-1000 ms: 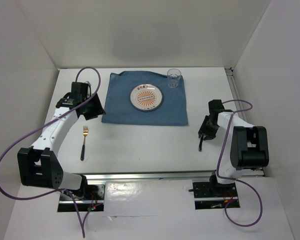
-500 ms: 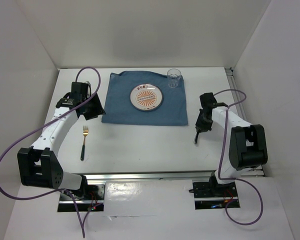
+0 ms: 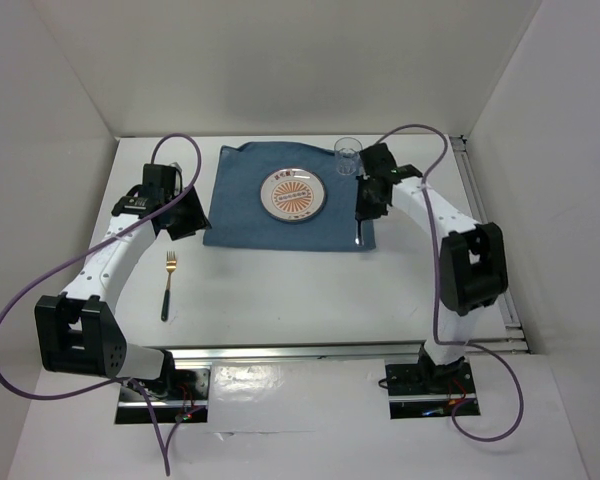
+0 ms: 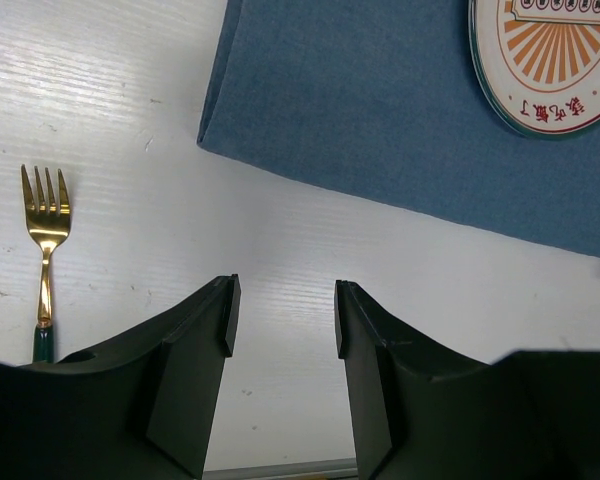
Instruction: Set the dinner table for one person
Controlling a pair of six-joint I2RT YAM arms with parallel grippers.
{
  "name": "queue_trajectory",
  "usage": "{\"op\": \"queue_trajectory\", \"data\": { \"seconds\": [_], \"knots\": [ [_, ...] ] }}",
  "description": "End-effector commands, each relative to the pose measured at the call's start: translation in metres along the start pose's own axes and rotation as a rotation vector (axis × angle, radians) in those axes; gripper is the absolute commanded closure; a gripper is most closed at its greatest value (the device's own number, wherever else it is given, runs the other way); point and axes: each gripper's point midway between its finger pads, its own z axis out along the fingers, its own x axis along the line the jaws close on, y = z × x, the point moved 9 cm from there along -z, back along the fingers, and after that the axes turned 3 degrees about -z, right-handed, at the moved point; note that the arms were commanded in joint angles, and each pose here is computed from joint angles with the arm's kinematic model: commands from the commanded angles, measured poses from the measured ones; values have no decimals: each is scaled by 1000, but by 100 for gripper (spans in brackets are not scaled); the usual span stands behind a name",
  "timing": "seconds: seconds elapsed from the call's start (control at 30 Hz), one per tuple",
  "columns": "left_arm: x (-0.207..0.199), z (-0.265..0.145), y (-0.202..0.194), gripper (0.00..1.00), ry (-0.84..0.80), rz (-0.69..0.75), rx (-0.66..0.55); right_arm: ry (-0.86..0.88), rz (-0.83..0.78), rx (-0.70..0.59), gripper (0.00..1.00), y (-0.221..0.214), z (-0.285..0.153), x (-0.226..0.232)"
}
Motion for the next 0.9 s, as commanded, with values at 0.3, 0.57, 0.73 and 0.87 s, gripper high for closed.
{"op": "queue_trajectory", "data": {
  "seconds": [0.3,0.57,0.73,0.87],
  "knots": [
    [-5,-13,8,41,-5,7,-52,18,-77,87,97,32,68,23],
    [-6,-19,13,41,3,17,-78,27,-50,112,97,32,92,13],
    [-6,-16,12,41,8,16,-70,43,-49,119,97,32,99,15],
    [-4,-15,10,41,12,16,-62,44,-58,121,97,31,103,15]
  ]
}}
